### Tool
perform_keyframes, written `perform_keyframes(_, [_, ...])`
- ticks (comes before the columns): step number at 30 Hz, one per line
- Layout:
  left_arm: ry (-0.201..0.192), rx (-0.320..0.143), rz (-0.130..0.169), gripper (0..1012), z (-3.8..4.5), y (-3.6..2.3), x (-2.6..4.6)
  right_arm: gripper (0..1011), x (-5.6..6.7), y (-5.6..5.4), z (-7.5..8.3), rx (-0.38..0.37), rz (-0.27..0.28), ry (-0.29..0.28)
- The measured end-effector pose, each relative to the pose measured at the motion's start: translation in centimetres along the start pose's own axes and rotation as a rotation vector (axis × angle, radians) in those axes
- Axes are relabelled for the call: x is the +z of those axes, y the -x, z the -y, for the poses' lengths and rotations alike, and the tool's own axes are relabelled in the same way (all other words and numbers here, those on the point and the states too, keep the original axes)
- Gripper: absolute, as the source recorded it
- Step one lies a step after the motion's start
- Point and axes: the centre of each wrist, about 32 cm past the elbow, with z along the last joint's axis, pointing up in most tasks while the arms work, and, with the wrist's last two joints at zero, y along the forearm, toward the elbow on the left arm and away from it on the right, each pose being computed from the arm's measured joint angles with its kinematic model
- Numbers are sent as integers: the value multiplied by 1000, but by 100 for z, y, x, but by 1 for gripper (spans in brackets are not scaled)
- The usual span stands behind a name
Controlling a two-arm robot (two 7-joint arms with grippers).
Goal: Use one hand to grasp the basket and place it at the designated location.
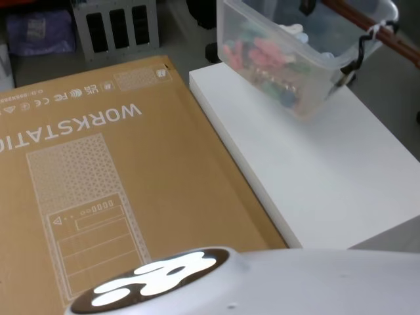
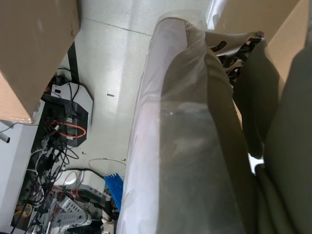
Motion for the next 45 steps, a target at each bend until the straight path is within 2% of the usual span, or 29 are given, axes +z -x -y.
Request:
perform_keyframes(2, [0, 0, 0, 0, 0, 0, 0, 1, -30, 40, -47, 8, -36, 7])
perform_keyframes(3, [0, 0, 0, 0, 0, 0, 0, 1, -30, 40, -47, 8, -36, 7])
perform_keyframes(5, [0, 0, 0, 0, 0, 0, 0, 0, -74, 100, -105, 16, -81, 10])
perform_keyframes(9, [0, 0, 0, 0, 0, 0, 0, 0, -105, 143, -161, 25, -112, 8])
perform_keyframes(14, [0, 0, 0, 0, 0, 0, 0, 0, -229, 223, -268, 59, -175, -32])
perform_keyframes(23, [0, 0, 0, 0, 0, 0, 0, 0, -346, 292, -340, 82, -235, -67])
perform_keyframes(33, [0, 0, 0, 0, 0, 0, 0, 0, -410, 351, -399, 66, -295, -59])
perform_keyframes(40, [0, 0, 0, 0, 0, 0, 0, 0, -430, 372, -463, 61, -315, -41])
perform_keyframes(45, [0, 0, 0, 0, 0, 0, 0, 0, -432, 372, -578, 80, -307, -45])
